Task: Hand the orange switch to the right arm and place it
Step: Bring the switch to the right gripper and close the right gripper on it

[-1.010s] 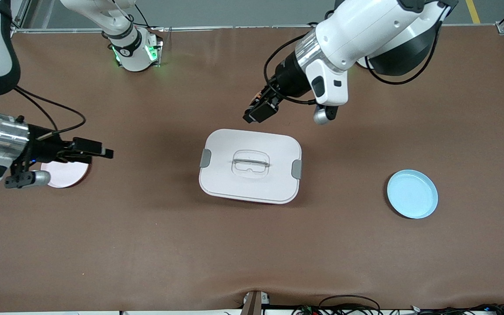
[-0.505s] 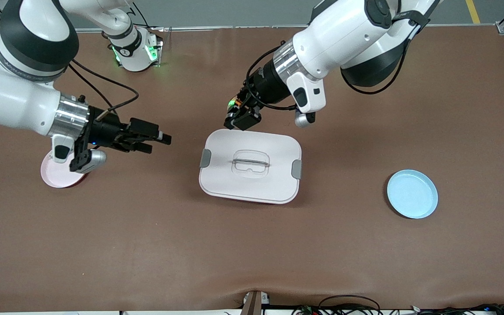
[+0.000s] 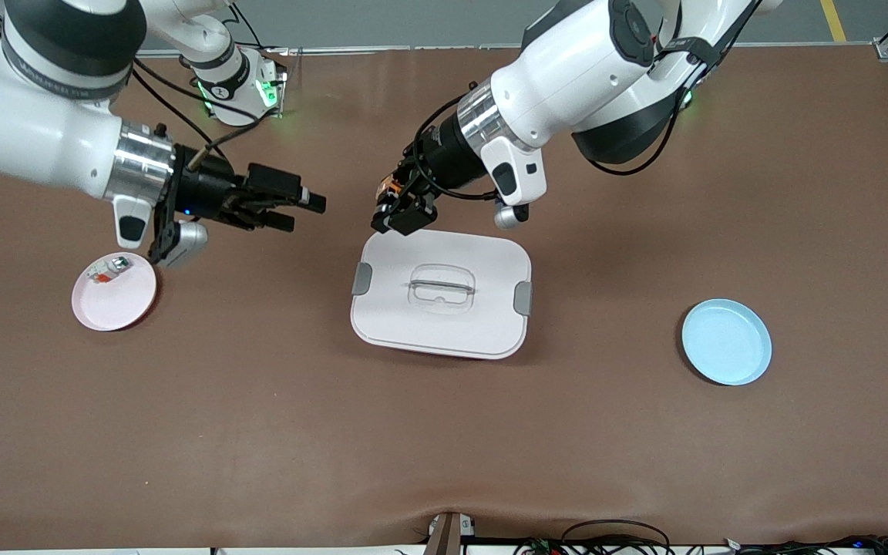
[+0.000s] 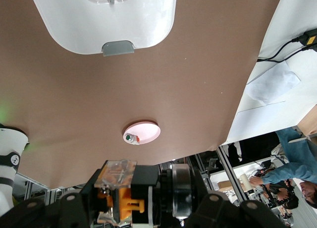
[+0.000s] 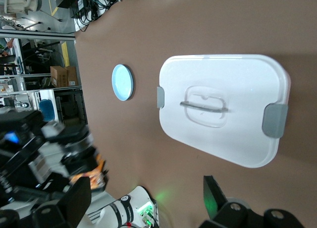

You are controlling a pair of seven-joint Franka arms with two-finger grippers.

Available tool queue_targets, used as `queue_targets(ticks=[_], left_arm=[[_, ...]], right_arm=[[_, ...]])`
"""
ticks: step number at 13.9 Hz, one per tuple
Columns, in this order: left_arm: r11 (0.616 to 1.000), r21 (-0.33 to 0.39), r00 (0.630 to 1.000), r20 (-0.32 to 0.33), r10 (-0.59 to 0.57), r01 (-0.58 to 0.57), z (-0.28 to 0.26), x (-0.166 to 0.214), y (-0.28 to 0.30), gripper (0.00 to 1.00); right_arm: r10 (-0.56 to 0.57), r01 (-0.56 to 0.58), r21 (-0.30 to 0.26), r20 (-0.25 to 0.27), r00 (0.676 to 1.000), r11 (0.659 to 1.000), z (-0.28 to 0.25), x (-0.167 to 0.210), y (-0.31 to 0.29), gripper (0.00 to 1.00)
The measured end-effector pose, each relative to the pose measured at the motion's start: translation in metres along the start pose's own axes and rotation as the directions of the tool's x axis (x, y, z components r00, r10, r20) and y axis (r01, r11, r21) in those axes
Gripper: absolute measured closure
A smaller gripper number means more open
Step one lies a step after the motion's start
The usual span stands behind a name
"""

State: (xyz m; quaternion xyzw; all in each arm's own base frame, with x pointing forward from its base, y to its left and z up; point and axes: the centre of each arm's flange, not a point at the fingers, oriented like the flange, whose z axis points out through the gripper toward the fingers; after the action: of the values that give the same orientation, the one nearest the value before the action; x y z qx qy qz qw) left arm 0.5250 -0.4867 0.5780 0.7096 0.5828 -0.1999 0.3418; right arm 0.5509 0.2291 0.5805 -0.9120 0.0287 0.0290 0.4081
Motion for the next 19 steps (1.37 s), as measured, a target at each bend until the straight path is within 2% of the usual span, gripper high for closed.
queue_targets(ticks=[4, 9, 19], left_arm=[[1.0, 0.004, 1.0, -0.026, 0.007, -0.007, 0.017, 0.002, -0.005, 0.28], [1.0, -0.003, 1.0, -0.024, 0.009, -0.009, 0.016, 0.001, -0.004, 0.28], [1.0, -0.014, 1.0, -0.027, 0.011, -0.011, 0.013, 0.002, 0.0, 0.28]], right_arm=[[0.031, -0.031, 0.014, -0.002, 1.0, 0.999, -0.008, -0.034, -0.022, 0.0], [0.011, -0.013, -0.026, -0.063, 0.998, 1.0, 0.044, -0.056, -0.052, 0.0], [0.026, -0.031, -0.034, -0.134, 0.991, 0.999, 0.074, -0.047, -0.04, 0.0]])
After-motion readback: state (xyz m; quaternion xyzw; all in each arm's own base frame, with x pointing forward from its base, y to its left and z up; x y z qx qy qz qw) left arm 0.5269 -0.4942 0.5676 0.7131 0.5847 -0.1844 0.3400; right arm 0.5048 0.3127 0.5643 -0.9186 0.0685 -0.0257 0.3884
